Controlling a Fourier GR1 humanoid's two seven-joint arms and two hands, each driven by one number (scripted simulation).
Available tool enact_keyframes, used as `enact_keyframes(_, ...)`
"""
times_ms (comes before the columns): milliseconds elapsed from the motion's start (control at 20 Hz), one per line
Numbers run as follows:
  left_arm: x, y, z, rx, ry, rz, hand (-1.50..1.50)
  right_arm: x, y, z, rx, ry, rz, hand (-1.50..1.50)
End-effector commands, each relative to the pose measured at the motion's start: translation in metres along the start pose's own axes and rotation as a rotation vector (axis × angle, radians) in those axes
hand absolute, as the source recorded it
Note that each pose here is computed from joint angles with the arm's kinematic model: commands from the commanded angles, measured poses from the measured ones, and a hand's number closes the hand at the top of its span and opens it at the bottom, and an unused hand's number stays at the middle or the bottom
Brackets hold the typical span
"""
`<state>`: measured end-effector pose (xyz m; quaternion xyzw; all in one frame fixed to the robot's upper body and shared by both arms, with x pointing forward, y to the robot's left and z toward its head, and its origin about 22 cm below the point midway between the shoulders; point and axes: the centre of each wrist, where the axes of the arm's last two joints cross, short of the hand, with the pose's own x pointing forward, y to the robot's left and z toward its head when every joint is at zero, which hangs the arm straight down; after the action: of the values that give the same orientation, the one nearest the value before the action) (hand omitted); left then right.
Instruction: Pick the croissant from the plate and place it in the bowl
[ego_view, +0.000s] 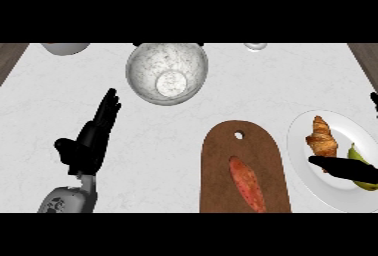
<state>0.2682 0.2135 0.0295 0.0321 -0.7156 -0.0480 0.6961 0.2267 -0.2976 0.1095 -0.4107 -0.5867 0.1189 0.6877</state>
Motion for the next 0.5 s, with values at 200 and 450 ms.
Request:
enact_keyframes(200,-0.008,-0.01,-0.008,0.0,0.009,-0.006,0.0,-0.019,0.014,-0.005,0.105,0.087,0.017,-1.5)
enact_keyframes(450,0.008,0.018,0.011,0.007,-0.008,-0.01,0.0,-0.027,0.017,0.006,0.107,0.057,-0.008,-1.5)
